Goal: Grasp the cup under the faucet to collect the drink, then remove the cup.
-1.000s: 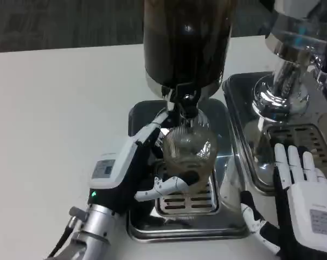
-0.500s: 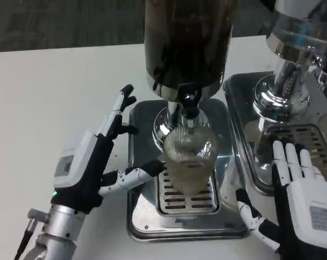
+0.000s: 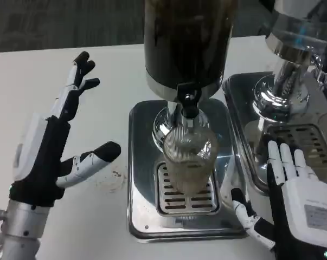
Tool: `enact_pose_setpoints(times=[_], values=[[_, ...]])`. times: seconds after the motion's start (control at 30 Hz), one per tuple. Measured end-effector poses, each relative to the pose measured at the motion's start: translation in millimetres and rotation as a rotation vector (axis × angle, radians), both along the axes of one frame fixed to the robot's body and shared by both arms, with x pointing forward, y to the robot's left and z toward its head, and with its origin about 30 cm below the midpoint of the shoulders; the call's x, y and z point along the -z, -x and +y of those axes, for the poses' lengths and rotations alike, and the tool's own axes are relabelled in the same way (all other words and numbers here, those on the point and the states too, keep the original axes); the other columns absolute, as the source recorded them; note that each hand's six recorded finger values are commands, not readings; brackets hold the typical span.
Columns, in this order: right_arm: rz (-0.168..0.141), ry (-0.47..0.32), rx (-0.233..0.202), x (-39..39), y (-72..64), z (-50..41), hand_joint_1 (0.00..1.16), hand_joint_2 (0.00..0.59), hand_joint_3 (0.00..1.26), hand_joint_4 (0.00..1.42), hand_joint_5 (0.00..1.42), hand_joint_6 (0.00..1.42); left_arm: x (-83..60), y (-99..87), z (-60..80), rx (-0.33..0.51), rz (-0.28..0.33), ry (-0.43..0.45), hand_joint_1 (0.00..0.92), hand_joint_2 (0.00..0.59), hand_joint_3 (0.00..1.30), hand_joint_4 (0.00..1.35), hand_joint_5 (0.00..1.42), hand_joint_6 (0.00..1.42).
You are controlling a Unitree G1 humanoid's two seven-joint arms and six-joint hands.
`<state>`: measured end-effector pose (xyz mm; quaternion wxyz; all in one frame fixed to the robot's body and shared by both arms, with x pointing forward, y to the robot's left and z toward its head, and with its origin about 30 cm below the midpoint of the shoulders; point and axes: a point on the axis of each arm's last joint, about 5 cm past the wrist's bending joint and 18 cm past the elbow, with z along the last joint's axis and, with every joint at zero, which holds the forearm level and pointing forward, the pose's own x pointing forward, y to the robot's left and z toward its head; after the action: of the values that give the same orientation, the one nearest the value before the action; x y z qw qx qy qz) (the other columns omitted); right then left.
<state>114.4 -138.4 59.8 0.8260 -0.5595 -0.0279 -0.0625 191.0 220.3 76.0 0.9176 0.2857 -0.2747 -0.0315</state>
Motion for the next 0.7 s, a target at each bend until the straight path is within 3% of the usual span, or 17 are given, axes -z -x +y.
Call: enact_pose_setpoints(times=[0.17, 0.37, 0.7], values=[[-0.007, -0.003, -0.008, -0.5, -1.5, 0.5, 0.34, 0.376, 0.0, 0.0, 0.0, 0.13, -13.4, 0.0, 2.1, 0.111, -0.042, 0.07, 0.0, 0.046, 0.01, 0.0, 0.13, 0.08], [-0.013, -0.004, -0.011, -1.0, -3.3, 0.9, 0.34, 0.376, 0.0, 0.0, 0.0, 0.13, -29.1, -12.2, -2.8, 0.299, -0.033, 0.096, 0.0, 0.067, 0.03, 0.0, 0.13, 0.09], [-0.014, -0.01, 0.009, -0.1, -1.7, 2.3, 0.34, 0.376, 0.0, 0.0, 0.0, 0.14, -40.7, -21.8, -12.0, 0.452, -0.03, 0.098, 0.0, 0.082, 0.09, 0.0, 0.18, 0.13]])
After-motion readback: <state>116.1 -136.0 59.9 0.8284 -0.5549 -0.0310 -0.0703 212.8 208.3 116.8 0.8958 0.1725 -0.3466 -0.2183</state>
